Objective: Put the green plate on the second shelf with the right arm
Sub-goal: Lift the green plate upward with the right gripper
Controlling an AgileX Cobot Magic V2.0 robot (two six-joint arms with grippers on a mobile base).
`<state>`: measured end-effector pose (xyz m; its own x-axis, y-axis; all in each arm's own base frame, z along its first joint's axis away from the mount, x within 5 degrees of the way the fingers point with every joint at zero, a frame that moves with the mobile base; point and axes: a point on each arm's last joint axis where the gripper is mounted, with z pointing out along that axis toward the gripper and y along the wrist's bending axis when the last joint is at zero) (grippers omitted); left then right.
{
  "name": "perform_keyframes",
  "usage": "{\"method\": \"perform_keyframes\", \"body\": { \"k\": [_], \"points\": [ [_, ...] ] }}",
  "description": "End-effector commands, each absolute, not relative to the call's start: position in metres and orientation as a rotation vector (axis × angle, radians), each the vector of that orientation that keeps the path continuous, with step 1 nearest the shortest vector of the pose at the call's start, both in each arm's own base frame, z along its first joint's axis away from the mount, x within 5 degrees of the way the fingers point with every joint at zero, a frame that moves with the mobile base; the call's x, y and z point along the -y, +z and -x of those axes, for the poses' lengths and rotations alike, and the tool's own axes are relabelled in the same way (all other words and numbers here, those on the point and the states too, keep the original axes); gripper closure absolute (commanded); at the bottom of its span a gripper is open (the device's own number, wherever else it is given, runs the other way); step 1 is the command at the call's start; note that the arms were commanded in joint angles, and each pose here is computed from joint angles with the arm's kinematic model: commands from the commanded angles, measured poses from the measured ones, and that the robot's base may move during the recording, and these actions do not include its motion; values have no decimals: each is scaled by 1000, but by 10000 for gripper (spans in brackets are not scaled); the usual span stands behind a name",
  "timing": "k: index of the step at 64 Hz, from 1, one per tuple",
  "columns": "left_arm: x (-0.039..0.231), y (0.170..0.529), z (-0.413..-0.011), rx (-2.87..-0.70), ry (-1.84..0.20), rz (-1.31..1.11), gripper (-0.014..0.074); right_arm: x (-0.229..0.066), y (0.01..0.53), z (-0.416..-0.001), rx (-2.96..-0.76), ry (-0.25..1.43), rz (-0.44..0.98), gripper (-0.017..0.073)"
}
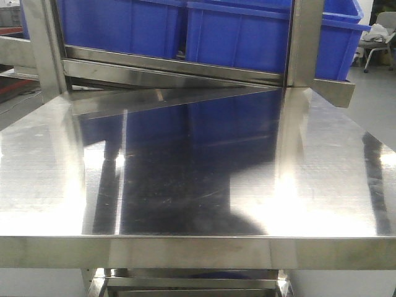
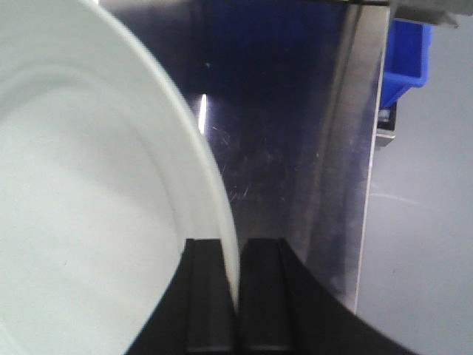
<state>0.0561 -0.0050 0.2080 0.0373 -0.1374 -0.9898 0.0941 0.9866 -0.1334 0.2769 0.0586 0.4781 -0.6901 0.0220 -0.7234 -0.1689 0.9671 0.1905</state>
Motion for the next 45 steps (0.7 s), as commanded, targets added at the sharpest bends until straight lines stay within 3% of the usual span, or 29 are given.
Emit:
{"method": "perform_keyframes", "body": {
  "k": [1,19,34,45],
  "points": [
    [5,203,-56,-1457,-194,39,463,-49,502,-231,-2096,332,69,506],
    [5,203,-56,-1457,-194,39,463,-27,455,-122,-1791,327,26,506],
    [5,203,-56,-1457,-194,39,463,-21,397,-83,-1888,495,-216,504],
    [5,203,-56,-1457,-194,39,463,-17,367,-77,-1953,448,-260,504]
  ]
}}
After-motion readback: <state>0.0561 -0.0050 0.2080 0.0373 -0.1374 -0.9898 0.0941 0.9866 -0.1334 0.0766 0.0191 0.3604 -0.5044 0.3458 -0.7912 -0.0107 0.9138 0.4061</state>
